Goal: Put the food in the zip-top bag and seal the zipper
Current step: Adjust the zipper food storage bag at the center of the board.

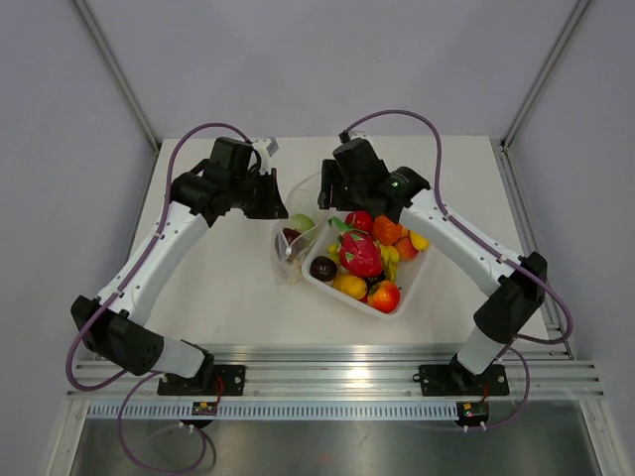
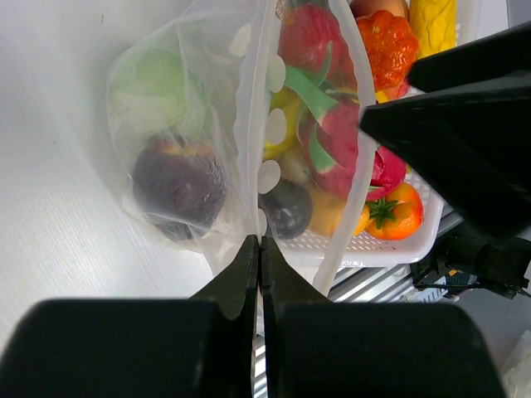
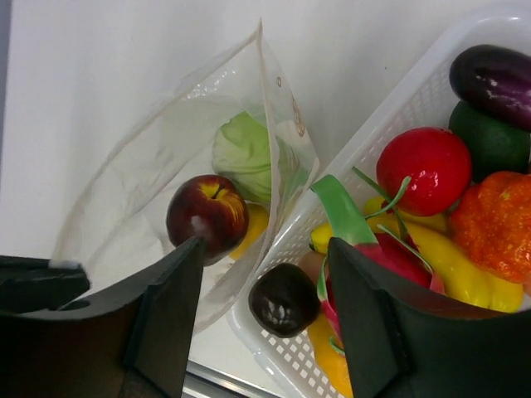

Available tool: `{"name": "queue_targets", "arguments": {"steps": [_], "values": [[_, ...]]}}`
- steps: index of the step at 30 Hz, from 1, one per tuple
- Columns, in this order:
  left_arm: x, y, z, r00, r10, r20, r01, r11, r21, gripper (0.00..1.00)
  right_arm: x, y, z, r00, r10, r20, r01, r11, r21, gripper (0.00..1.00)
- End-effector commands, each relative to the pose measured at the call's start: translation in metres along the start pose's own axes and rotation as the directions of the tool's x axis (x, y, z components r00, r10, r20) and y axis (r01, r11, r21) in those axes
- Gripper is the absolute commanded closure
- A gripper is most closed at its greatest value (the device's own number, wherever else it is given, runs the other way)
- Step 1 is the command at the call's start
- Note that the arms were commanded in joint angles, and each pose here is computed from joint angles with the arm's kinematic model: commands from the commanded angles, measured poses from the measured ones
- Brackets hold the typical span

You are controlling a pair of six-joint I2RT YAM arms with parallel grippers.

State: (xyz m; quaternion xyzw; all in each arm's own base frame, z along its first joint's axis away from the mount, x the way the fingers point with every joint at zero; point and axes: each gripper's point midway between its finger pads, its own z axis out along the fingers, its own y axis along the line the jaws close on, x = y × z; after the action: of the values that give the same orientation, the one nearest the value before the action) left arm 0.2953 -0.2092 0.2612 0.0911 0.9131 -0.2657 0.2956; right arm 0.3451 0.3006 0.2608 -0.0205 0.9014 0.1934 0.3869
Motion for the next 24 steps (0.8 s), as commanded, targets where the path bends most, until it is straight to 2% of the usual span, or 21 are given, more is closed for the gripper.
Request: {"name": "queue_targets", "arguments": {"steps": [1, 2, 4, 5, 8, 14, 17, 20, 21, 24], "values": [[-0.012, -0.013, -0.017, 0.997, 0.032, 0.077, -0.035, 0.999, 0.038, 1.0, 0.013, 0.011, 0.016, 0.998, -0.011, -0.064, 0.008, 0.999, -0.051, 0.41], [-0.013, -0.012, -0.018, 0.996, 0.035, 0.08, -0.038, 0.999, 0.033, 1.0, 0.015, 0.013, 0.021, 0.997, -0.013, -0.076, 0.009, 0.998, -0.054, 0.48], [-0.013, -0.01, -0.02, 0.996, 0.042, 0.084, -0.044, 0.999, 0.019, 1.0, 0.014, 0.016, 0.023, 0.997, -0.016, -0.076, 0.011, 0.998, -0.065, 0.71], [-0.021, -0.005, -0.024, 0.992, 0.058, 0.111, -0.056, 0.998, -0.024, 1.0, 0.011, 0.018, 0.022, 0.998, -0.014, -0.067, 0.009, 0.997, -0.075, 0.89], [-0.031, 0.008, -0.037, 0.989, 0.071, 0.133, -0.058, 0.993, -0.102, 1.0, 0.0, 0.022, 0.017, 0.999, -0.015, -0.039, 0.011, 0.996, -0.083, 1.0], [-0.056, 0.013, -0.057, 0.977, 0.058, 0.206, -0.038, 0.994, -0.098, 1.0, -0.024, 0.019, 0.01, 0.998, 0.01, 0.054, -0.007, 0.999, -0.053, 1.0], [-0.049, 0.015, -0.048, 0.982, 0.04, 0.186, -0.026, 0.997, -0.079, 1.0, -0.031, 0.012, 0.018, 0.997, 0.039, 0.069, -0.037, 0.999, -0.036, 1.0], [-0.033, 0.019, -0.026, 0.991, 0.009, 0.136, -0.003, 0.999, -0.047, 1.0, -0.022, 0.007, 0.035, 0.999, 0.041, 0.035, -0.041, 0.999, -0.013, 0.99], [-0.028, 0.02, -0.021, 0.993, 0.001, 0.119, 0.004, 0.999, -0.041, 1.0, -0.018, 0.007, 0.038, 0.999, 0.037, 0.017, -0.037, 0.999, -0.012, 0.96], [-0.015, 0.021, -0.007, 0.998, -0.017, 0.068, 0.018, 1.0, -0.02, 1.0, -0.007, 0.003, 0.043, 0.999, 0.025, -0.026, -0.025, 1.0, 0.003, 0.61]]}}
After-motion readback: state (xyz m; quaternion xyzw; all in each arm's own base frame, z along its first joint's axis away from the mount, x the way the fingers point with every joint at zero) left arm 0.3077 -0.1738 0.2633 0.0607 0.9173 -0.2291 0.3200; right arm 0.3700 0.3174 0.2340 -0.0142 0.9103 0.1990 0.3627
